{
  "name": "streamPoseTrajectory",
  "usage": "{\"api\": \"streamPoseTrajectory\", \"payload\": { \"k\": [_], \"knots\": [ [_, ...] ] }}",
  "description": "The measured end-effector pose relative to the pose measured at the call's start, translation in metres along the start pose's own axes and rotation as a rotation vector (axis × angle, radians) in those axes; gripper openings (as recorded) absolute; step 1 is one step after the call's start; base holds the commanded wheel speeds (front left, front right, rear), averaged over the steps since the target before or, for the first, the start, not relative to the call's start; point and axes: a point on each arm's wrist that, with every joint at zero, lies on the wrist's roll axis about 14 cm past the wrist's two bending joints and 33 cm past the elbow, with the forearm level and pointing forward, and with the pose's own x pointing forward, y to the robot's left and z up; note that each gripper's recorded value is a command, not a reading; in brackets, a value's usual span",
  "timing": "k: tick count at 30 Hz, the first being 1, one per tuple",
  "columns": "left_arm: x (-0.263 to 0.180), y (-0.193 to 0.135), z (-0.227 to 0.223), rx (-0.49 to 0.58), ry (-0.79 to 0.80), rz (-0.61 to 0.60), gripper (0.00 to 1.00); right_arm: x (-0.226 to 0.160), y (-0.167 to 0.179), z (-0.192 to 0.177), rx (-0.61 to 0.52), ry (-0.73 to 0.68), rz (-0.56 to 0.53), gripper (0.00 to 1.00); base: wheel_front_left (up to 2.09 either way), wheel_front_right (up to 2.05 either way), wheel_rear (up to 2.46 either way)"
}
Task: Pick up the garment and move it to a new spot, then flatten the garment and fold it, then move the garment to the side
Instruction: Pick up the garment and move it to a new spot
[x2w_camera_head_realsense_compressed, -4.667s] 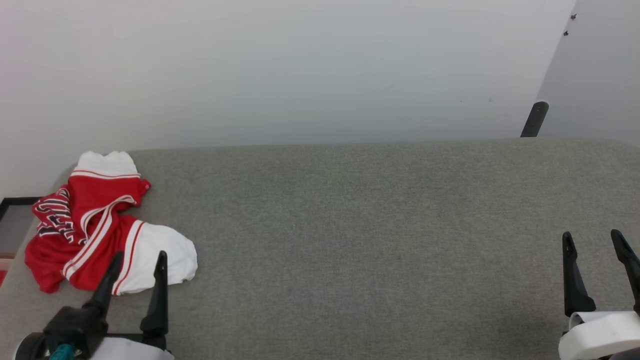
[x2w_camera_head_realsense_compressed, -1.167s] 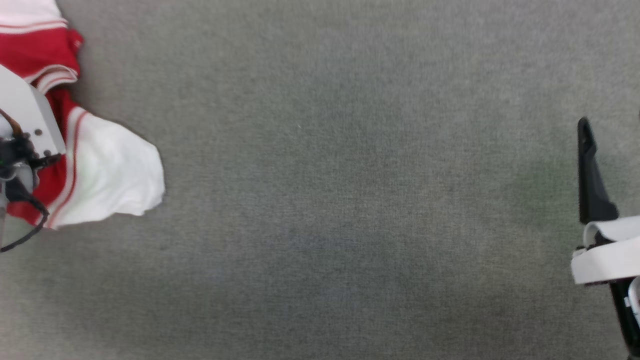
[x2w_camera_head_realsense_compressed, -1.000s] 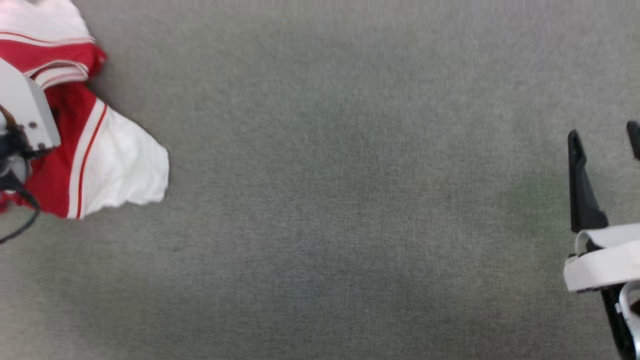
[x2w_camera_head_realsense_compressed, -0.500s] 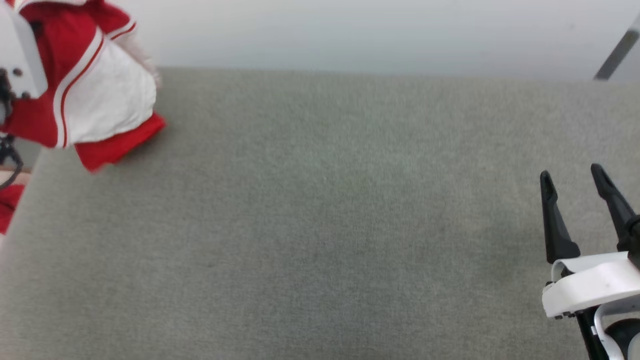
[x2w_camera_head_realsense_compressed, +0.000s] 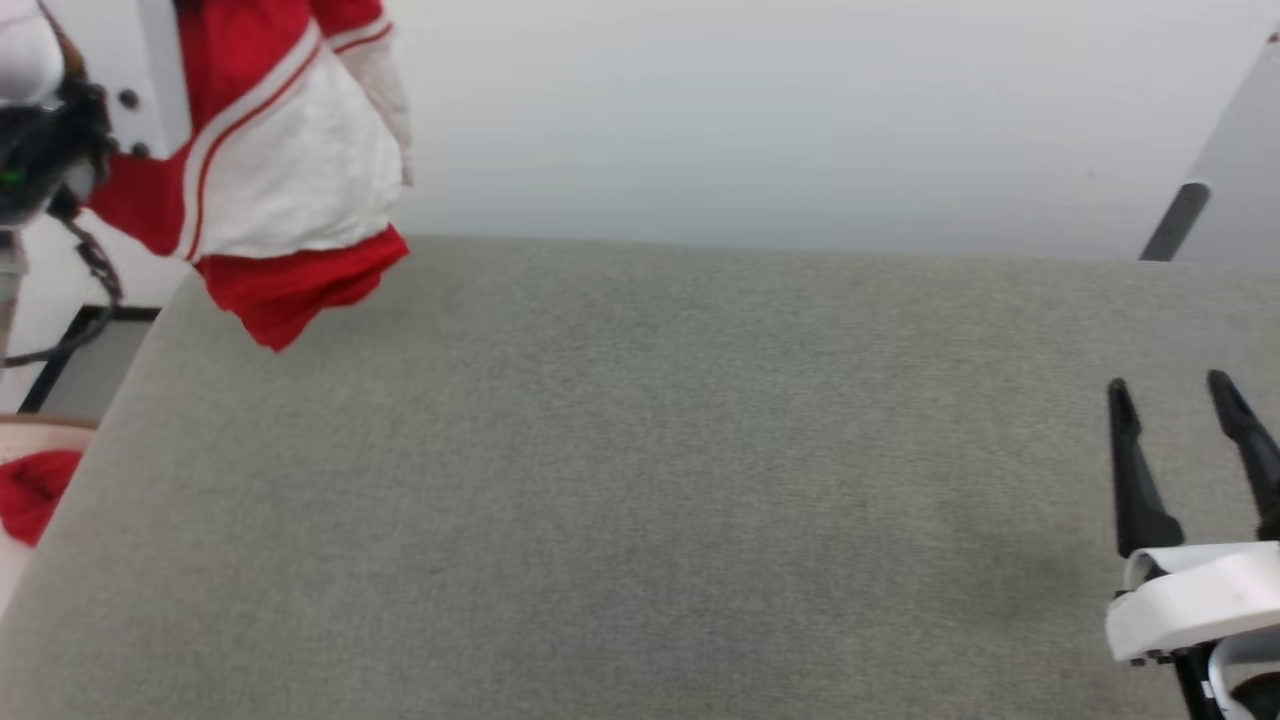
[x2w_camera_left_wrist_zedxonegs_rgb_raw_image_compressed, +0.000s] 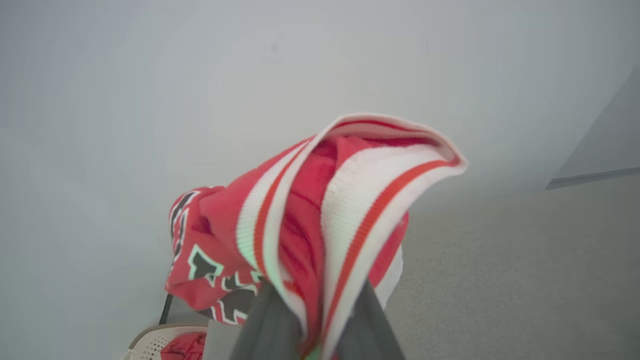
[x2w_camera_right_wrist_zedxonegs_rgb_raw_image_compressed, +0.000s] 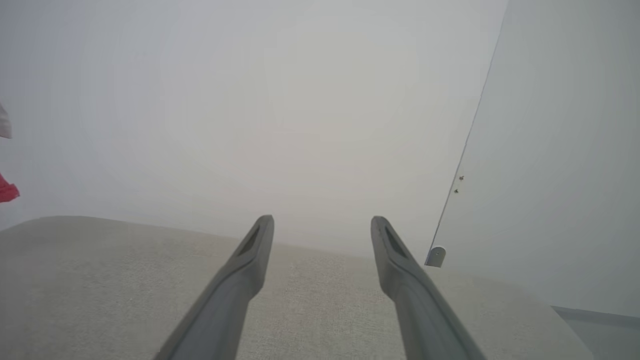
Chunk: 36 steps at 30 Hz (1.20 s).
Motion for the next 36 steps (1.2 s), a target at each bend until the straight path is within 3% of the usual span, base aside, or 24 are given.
{"api": "streamPoseTrajectory", "payload": {
  "k": [19,28,36],
  "knots": [
    [-0.005,-0.204,0.001,0.112,0.039,-0.466,0.0,-0.074,-0.116,0.01,-0.088,0.02,-0.371,1.0,0.0,0.0,0.0],
    [-0.004,-0.277,-0.071,0.141,0.24,-0.653,0.0,-0.104,-0.144,-0.008,-0.059,0.069,-0.477,1.0,0.0,0.0,0.0],
    [-0.002,-0.303,-0.168,0.123,0.508,-0.746,0.0,-0.114,-0.153,-0.029,-0.03,0.119,-0.512,1.0,0.0,0.0,0.0]
  ]
}}
